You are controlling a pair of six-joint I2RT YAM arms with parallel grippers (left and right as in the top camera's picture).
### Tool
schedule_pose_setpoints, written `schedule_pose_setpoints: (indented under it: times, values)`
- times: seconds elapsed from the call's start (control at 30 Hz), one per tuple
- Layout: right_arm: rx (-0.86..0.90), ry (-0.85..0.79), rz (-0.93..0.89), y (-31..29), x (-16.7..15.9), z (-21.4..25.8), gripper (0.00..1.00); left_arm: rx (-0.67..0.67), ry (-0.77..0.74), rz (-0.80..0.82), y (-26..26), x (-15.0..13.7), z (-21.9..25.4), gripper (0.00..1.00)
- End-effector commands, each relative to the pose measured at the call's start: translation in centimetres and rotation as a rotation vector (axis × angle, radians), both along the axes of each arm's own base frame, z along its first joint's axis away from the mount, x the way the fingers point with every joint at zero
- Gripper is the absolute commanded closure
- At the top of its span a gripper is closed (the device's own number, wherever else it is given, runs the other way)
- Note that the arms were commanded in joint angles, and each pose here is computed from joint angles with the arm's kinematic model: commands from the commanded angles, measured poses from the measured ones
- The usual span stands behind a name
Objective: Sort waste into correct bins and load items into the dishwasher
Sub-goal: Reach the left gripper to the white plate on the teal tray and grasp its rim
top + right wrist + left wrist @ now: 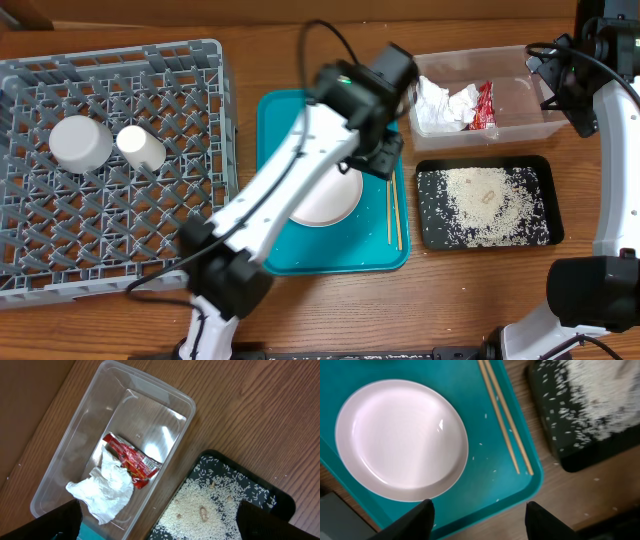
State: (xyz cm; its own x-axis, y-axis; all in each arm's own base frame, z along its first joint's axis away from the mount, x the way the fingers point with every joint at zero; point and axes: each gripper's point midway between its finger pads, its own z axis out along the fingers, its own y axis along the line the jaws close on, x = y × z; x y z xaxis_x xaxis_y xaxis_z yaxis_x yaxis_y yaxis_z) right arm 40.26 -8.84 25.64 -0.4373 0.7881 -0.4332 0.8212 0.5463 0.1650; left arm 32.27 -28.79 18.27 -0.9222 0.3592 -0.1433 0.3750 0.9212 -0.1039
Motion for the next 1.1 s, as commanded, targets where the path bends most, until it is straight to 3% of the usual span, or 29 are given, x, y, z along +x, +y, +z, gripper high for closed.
schedule_pose_setpoints:
  times: [0.0, 0.13, 0.33, 0.5, 0.77, 1.07]
  values:
    - [-0.011, -0.018, 0.004, -0.1, 0.0, 0.7, 0.00, 0.151, 0.043, 0.059, 0.6, 0.8, -5.0, 0.47]
    - [-0.011, -0.018, 0.004, -0.1, 0.0, 0.7, 0.00, 0.223, 0.134, 0.059, 0.9, 0.3, -8.9, 0.59]
    - [-0.011, -0.018, 0.004, -0.1, 0.0, 0.7, 0.00, 0.318, 0.235, 0.067, 1.6, -0.4, -13.6, 0.66]
    - [-0.011, -0.018, 0.004, -0.1, 0.0, 0.7, 0.00, 0.310, 0.297, 0.066, 0.7, -1.2, -15.8, 0.67]
    - [-0.011, -0.018, 0.004, -0.1, 0.0, 0.7, 0.00, 0.292, 0.277, 0.065, -0.1, -0.8, -16.8, 0.67]
    - [-0.011, -0.018, 0.004, -0.1, 0.0, 0.7, 0.00, 0.310, 0.214, 0.135, 0.1, 0.4, -17.0, 0.82]
